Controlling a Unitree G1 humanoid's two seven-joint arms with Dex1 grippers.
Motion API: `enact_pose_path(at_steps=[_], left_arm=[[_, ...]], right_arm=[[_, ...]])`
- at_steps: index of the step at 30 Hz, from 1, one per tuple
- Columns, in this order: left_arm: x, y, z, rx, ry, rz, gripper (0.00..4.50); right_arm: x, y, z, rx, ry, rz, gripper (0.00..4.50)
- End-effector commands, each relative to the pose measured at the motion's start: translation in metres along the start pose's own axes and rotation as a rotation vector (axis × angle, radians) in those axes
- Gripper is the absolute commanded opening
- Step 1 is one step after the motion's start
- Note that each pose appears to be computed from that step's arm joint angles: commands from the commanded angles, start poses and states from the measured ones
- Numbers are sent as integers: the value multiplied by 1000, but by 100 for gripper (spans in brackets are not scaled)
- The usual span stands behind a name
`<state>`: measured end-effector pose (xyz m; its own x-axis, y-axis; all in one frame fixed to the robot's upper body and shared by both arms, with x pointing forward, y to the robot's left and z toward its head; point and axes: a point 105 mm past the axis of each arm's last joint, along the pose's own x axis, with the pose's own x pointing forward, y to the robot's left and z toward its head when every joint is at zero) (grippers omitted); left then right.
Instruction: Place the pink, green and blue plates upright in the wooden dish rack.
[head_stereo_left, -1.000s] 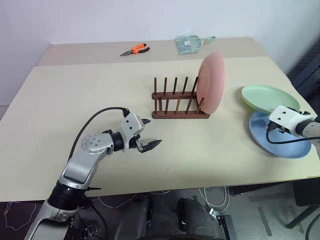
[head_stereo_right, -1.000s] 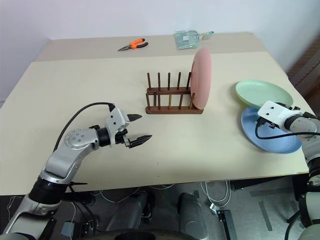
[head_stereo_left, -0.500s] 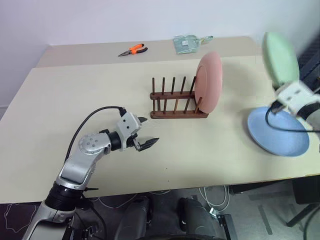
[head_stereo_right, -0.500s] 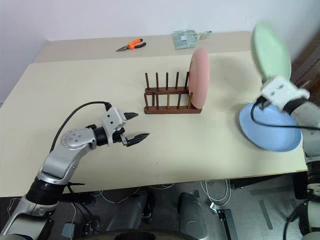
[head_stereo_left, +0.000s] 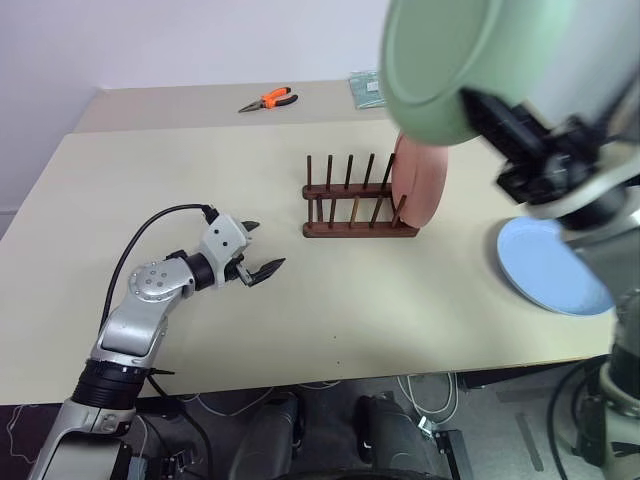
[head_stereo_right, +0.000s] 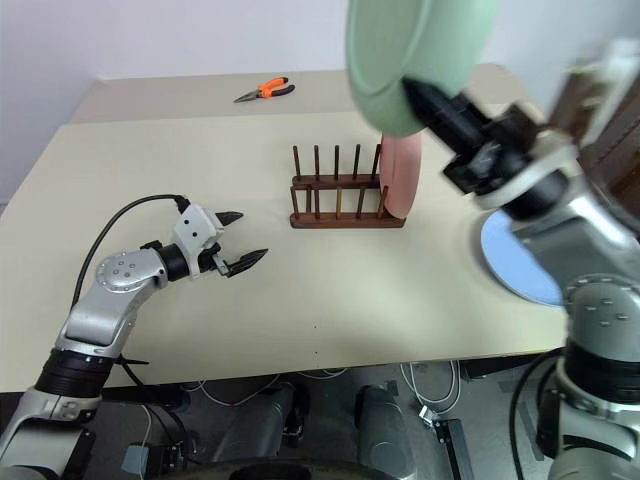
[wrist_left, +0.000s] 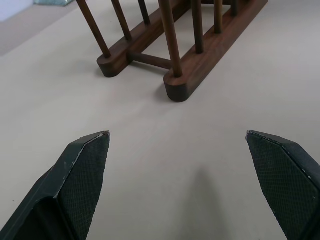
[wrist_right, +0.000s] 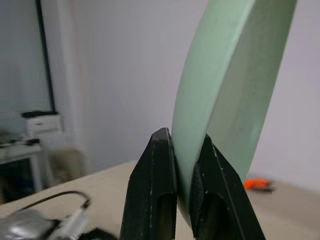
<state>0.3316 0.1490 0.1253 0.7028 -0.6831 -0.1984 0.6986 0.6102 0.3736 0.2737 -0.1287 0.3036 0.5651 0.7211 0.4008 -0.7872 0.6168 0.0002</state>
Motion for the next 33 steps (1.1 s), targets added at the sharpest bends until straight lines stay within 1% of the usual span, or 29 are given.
enact_pose_path(at_steps=[1, 4, 8, 17, 20, 22, 23, 24, 28, 31, 33], left_arm=[[-6, 1, 7, 33, -24, 16, 450], [-6, -1, 7, 29, -24, 14, 450], [-6, -3, 6, 24, -23, 13, 450], [-3, -6, 5, 23, -22, 2, 450], [-1, -8, 5, 21, -24, -4, 450], [-1, -10, 4, 20, -23, -9, 450], [-1, -10, 4, 20, -22, -10, 450], [-1, -11, 4, 20, -21, -12, 450], [0, -12, 3, 20, -18, -17, 450], [1, -14, 4, 21, -20, -22, 450], [1, -14, 5, 21, -21, -24, 450]], right_arm=[[10, -15, -23, -14, 50, -121, 4], [15, -19, -38, -2, 77, -146, 4], [16, -23, -59, 15, 147, -168, 4], [20, -33, -85, -40, 277, -215, 4], [22, -33, -90, -76, 309, -212, 114], [23, -33, -90, -124, 317, -206, 212], [24, -33, -89, -148, 318, -204, 269], [25, -32, -87, -188, 320, -193, 310], [25, -30, -80, -282, 326, -160, 310], [18, -25, -58, -446, 340, -74, 310], [8, -25, -41, -494, 342, -53, 310]])
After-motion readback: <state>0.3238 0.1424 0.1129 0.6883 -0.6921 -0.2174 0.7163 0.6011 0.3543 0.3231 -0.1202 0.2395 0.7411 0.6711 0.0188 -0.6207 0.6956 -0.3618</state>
